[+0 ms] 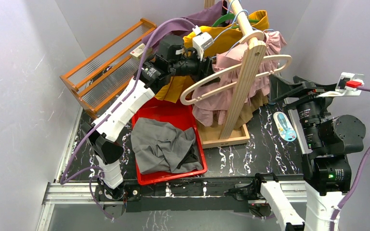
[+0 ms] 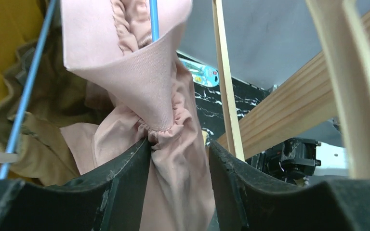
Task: Remove the skirt from the hanger
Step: Pick up the hanger from the clothesline.
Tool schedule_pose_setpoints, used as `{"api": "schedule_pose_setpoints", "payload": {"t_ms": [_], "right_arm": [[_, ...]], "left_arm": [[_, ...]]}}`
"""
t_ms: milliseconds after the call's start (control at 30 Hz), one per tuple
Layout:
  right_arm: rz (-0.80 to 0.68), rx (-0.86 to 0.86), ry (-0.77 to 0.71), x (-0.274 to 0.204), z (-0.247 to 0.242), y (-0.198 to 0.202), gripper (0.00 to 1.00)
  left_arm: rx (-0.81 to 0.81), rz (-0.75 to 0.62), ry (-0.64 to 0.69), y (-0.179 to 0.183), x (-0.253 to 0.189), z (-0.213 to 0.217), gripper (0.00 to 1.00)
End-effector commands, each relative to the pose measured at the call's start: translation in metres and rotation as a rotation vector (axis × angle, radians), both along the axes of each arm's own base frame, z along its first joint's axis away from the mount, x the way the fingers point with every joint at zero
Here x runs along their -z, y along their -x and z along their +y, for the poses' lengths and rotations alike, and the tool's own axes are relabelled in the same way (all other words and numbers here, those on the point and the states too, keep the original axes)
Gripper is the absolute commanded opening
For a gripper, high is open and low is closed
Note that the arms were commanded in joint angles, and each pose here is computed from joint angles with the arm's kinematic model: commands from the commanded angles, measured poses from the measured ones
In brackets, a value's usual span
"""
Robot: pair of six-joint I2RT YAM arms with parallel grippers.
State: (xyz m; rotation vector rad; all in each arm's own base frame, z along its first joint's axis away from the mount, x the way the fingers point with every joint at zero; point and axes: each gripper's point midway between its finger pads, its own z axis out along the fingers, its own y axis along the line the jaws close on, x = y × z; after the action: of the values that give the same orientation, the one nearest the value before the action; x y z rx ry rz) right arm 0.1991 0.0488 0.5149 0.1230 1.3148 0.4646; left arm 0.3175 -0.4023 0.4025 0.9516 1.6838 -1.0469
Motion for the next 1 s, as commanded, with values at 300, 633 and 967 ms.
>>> {"api": "schedule_pose_setpoints", "payload": {"t_ms": [300, 633, 967], "right_arm": [[-0.068, 0.024, -0.005, -0.015, -0.005, 0.008, 0.98], [-0.059, 0.027, 0.000, -0.011, -0.005, 0.003, 0.98], [-0.060, 0.021, 0.001, -0.012, -0.004, 0.003, 0.98]], "left_arm": [[-0.019, -0.038, 0.052, 0.016, -0.021, 0.005, 0.21], [-0.007, -0.056, 0.146, 0.019, -0.059, -0.001, 0.00], [-0.002, -0.056, 0.244, 0.007, -0.096, -0.020, 0.00]]}}
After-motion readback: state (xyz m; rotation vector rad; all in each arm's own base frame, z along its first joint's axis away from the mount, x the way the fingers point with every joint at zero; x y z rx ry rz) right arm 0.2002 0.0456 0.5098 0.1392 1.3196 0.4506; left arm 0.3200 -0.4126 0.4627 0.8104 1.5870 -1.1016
